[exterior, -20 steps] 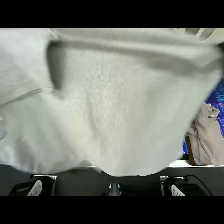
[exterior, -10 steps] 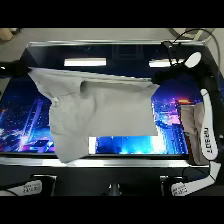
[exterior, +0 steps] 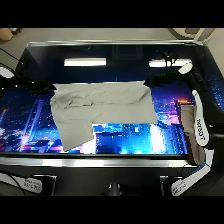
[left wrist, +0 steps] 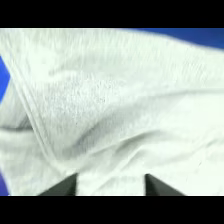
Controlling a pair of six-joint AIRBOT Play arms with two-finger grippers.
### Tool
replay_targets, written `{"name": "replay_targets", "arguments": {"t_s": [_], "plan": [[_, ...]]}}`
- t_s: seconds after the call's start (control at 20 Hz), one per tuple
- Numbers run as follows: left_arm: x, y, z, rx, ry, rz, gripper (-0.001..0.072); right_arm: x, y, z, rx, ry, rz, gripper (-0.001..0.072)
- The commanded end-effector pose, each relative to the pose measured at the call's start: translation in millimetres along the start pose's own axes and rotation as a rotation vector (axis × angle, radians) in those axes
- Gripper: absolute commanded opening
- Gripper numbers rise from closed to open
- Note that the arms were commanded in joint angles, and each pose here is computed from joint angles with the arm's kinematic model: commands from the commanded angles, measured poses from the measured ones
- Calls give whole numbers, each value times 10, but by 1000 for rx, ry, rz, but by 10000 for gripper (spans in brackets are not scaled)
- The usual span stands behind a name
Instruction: Fold the shirts.
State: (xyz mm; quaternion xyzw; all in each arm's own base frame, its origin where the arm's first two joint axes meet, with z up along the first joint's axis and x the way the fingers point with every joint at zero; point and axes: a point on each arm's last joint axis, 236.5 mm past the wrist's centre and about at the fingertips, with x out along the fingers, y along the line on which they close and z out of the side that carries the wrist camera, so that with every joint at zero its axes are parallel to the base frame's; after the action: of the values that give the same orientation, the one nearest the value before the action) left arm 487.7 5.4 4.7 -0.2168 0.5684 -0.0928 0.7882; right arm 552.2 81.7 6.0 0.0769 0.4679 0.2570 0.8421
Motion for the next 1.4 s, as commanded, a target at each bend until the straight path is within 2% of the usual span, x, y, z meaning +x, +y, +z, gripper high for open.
{"name": "replay_targets", "arguments": {"t_s": [0.0,0.05,0.1,0.15,0.3,0.35,0.55,0.6,0.65,0.75,0.9,0.95,1.1,1.25,1.3,1.35], "plan": [[-108,347,-716,-81,278,24,402,-523,-155,-807,19,313,69,494],[-100,436,-939,-125,323,18,408,-640,-211,-1152,24,437,87,484],[-56,480,-1196,-135,362,-4,557,-726,-218,-1480,30,543,120,484],[6,524,-1425,-146,388,-13,604,-751,-202,-1680,49,588,138,485],[231,650,-1789,-196,376,6,594,-651,-214,-1879,81,573,116,486],[308,629,-1806,-206,365,-6,530,-620,-231,-1888,89,564,108,487],[504,517,-1687,-194,312,-24,530,-578,-333,-1883,95,550,64,516],[535,510,-1622,-187,285,-18,506,-566,-342,-1871,91,545,58,558],[554,498,-1567,-185,263,-18,499,-557,-355,-1859,90,538,52,559],[577,487,-1513,-192,239,-16,407,-519,-382,-1876,105,530,40,559],[579,494,-1498,-201,232,-12,90,-405,-378,-2109,146,556,46,565],[574,492,-1494,-196,231,-13,30,-362,-357,-2179,163,559,55,565],[554,481,-1481,-178,224,-15,30,-190,-216,-2233,228,513,105,565],[505,456,-1448,-168,209,-14,29,-16,-106,-2179,183,499,90,564],[484,446,-1434,-162,202,-14,30,51,-49,-2149,157,494,84,543],[460,433,-1419,-158,194,-14,29,120,4,-2118,142,489,72,463]]}}
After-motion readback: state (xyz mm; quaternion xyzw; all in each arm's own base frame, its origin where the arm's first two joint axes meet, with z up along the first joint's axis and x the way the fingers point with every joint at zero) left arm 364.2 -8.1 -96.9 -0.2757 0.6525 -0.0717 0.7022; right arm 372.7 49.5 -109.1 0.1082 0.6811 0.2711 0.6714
